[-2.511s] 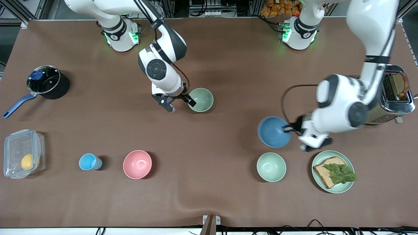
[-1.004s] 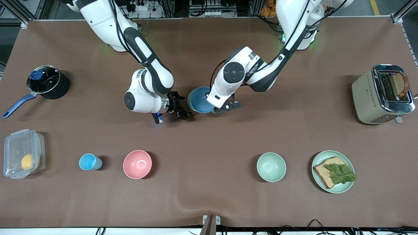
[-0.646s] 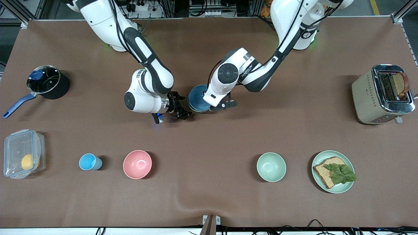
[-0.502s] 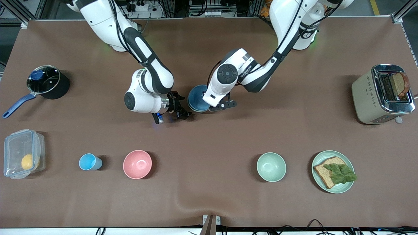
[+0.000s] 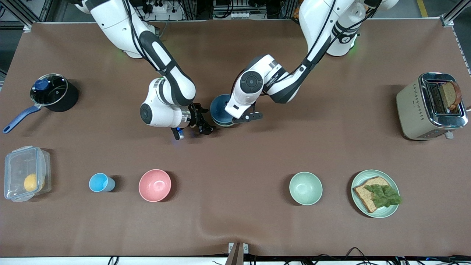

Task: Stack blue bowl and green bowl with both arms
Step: 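Move the blue bowl with the left gripper over the green bowl and lower it, then open both grippers and lift them away from the stacked bowls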

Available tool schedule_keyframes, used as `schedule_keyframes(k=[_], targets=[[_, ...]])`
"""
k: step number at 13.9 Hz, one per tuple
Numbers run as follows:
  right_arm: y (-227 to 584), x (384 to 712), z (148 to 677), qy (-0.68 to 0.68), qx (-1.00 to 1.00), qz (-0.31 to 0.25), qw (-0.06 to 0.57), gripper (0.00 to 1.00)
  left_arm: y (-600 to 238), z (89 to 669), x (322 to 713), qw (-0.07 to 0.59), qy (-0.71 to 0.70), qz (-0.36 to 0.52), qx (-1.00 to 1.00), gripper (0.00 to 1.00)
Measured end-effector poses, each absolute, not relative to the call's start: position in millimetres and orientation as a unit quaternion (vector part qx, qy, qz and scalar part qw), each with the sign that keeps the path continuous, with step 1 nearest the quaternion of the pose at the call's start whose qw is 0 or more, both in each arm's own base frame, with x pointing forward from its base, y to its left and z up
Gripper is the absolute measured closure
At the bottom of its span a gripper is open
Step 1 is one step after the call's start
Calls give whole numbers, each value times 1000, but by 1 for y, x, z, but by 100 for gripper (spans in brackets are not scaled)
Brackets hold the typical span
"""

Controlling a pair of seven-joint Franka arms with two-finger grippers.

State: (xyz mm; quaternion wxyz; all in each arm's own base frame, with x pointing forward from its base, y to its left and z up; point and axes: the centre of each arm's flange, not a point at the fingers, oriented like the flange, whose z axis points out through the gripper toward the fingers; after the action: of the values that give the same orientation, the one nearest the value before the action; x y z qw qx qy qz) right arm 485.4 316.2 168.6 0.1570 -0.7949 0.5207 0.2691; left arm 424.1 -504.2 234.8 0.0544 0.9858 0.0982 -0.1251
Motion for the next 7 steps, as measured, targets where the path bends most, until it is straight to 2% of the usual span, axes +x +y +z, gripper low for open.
schedule_keyframes(k=[7], targets=[[316,485,169,517,-797,268,158,0,-507,226,424,50,95,-126,986,94]])
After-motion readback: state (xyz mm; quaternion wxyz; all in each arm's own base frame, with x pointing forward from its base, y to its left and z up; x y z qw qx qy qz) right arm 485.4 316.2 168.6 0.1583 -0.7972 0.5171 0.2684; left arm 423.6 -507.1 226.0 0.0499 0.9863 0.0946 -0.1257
